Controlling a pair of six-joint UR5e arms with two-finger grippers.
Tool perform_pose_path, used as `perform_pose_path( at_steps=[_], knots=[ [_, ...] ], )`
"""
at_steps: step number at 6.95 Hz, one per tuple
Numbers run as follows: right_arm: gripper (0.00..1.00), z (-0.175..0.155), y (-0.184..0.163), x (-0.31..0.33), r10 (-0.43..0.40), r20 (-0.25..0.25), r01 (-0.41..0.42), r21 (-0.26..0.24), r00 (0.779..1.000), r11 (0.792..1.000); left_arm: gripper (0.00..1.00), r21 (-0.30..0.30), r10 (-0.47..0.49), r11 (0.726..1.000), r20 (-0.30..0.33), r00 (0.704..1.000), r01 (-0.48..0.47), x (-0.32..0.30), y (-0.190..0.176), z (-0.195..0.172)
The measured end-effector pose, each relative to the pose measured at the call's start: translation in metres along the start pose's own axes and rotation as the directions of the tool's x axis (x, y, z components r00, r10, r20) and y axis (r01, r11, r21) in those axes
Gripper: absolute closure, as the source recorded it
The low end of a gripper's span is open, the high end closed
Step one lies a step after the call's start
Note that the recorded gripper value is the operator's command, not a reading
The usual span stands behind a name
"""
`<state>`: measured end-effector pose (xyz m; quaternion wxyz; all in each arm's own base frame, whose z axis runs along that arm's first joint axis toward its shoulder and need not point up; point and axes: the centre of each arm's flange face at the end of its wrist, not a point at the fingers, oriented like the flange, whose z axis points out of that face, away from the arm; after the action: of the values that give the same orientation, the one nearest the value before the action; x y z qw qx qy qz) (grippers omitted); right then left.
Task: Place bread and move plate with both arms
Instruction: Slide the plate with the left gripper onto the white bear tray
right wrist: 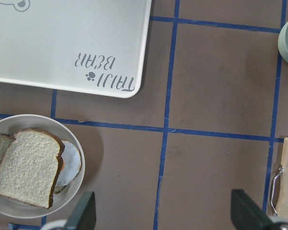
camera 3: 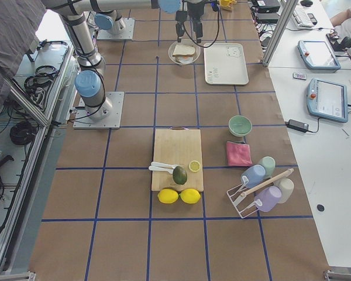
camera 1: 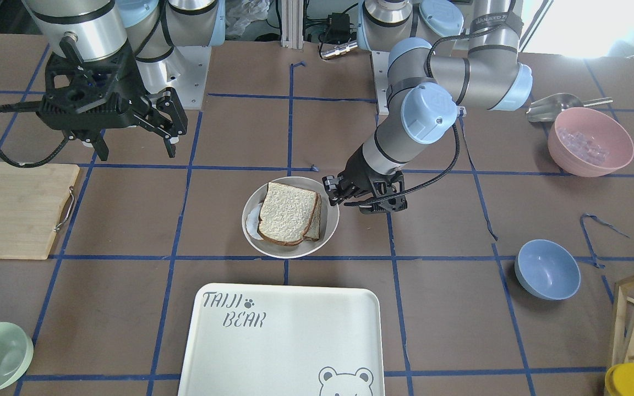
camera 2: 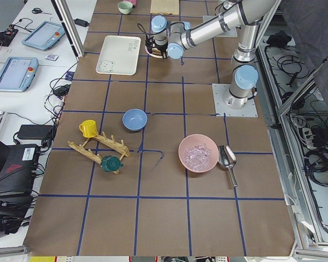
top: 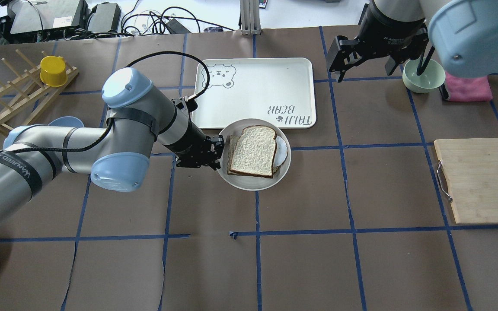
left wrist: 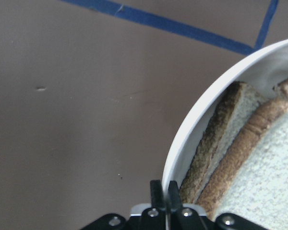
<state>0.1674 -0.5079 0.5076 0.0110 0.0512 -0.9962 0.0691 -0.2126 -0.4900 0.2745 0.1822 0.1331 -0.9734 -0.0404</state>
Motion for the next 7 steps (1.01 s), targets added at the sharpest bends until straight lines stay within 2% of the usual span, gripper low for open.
perform_pose_path(
  at_steps=[1, 3, 7],
  knots=[
    [0.0, 0.0, 0.0, 0.0, 0.001, 0.0, -0.001, 0.0, 1.0, 1.0, 1.0, 0.028, -0.014, 1.0, -0.034, 0.999, 0.015, 0.004, -0.028, -0.016],
    [0.0, 0.0, 0.0, 0.0, 0.001, 0.0, -0.001, 0.001, 1.0, 1.0, 1.0, 0.054, -0.017, 0.998, -0.057, 0.998, 0.02, 0.016, -0.084, -0.02],
    [0.0, -0.001, 0.0, 0.0, 0.001, 0.0, -0.001, 0.002, 1.0, 1.0, 1.0, 0.022, -0.063, 0.998, -0.099, 0.993, 0.065, 0.032, -0.186, 0.032]
  ],
)
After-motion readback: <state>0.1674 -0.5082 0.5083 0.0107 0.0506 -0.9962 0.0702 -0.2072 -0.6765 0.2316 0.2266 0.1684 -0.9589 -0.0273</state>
